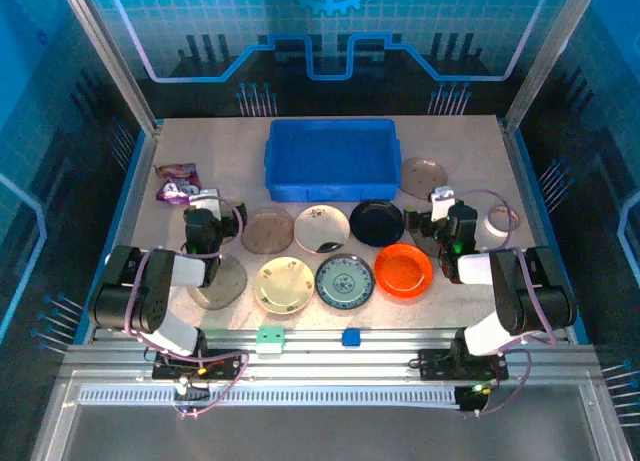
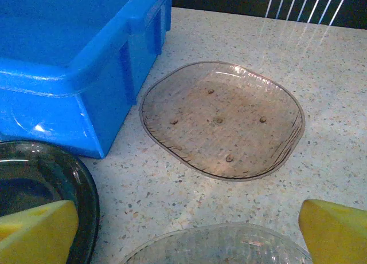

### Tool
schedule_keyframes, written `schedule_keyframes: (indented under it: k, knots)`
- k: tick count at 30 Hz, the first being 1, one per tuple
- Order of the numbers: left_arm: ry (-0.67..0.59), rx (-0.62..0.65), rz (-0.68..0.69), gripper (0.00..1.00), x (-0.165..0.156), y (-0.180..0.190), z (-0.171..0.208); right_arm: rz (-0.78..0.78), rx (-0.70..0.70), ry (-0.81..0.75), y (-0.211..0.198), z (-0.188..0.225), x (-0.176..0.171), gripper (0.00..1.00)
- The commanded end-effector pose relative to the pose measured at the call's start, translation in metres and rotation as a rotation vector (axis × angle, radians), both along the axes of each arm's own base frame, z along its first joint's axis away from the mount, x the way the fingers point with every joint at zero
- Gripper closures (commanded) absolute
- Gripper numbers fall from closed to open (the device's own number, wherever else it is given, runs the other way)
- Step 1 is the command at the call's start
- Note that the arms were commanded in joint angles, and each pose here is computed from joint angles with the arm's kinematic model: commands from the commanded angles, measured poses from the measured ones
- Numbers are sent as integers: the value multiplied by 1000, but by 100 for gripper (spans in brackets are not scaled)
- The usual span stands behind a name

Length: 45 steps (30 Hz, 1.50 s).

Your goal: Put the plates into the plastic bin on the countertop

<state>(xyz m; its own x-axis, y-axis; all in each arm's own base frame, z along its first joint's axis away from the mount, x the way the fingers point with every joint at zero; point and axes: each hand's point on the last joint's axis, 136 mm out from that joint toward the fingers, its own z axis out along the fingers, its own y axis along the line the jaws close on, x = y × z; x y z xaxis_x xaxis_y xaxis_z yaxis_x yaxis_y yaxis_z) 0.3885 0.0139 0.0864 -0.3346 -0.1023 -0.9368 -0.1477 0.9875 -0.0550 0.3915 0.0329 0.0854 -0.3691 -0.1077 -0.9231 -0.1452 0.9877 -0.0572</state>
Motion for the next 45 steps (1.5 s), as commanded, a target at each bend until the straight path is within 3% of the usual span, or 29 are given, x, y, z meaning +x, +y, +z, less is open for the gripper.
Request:
schedule_keyframes:
  k: [1,38,45]
  knots:
    - [-39,4,-24,1,8,-5,11,2,13,-47,1,12,8,0]
    - [-37,-13,-36,1,9,-4,11,38,17,-48,6,14,7,0]
    - [31,5,148,0,12,21,56,-43,-103,-59,9,51,4,0]
